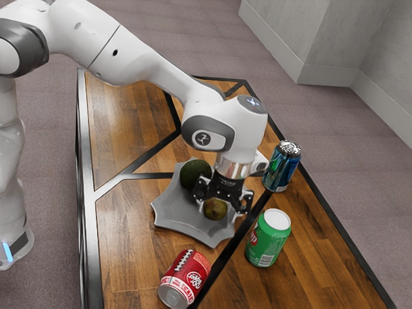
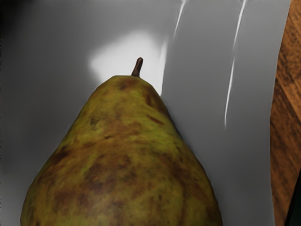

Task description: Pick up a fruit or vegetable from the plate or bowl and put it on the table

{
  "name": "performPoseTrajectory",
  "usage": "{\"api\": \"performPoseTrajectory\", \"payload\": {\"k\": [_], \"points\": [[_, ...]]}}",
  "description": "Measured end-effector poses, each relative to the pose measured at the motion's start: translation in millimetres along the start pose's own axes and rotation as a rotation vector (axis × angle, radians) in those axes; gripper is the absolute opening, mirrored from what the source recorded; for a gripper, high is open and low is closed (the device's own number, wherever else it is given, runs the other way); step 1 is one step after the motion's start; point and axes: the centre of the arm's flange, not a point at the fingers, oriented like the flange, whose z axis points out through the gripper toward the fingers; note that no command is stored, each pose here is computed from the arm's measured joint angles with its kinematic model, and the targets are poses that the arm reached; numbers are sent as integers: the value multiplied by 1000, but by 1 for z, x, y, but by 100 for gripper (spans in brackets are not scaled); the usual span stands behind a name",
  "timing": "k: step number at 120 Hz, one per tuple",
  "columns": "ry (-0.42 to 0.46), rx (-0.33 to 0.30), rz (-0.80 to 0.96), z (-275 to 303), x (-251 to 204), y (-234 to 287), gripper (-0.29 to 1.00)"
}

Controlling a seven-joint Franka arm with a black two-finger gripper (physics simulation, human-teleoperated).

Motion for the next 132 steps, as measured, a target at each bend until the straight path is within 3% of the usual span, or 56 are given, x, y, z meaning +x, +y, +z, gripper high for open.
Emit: {"api": "performPoseTrajectory", "payload": {"k": [32, 71, 86, 99, 115, 121, 132], "points": [[0, 2, -21, 0, 12, -3, 63], [-5, 30, -48, 0, 26, -10, 33], [-2, 36, -54, -7, 28, -15, 27], [22, -14, -59, -43, 28, -19, 34], [68, -165, -56, -142, 32, -8, 36], [73, -186, -101, -165, 61, -17, 36], [78, -189, -267, -185, 157, -61, 37]]}}
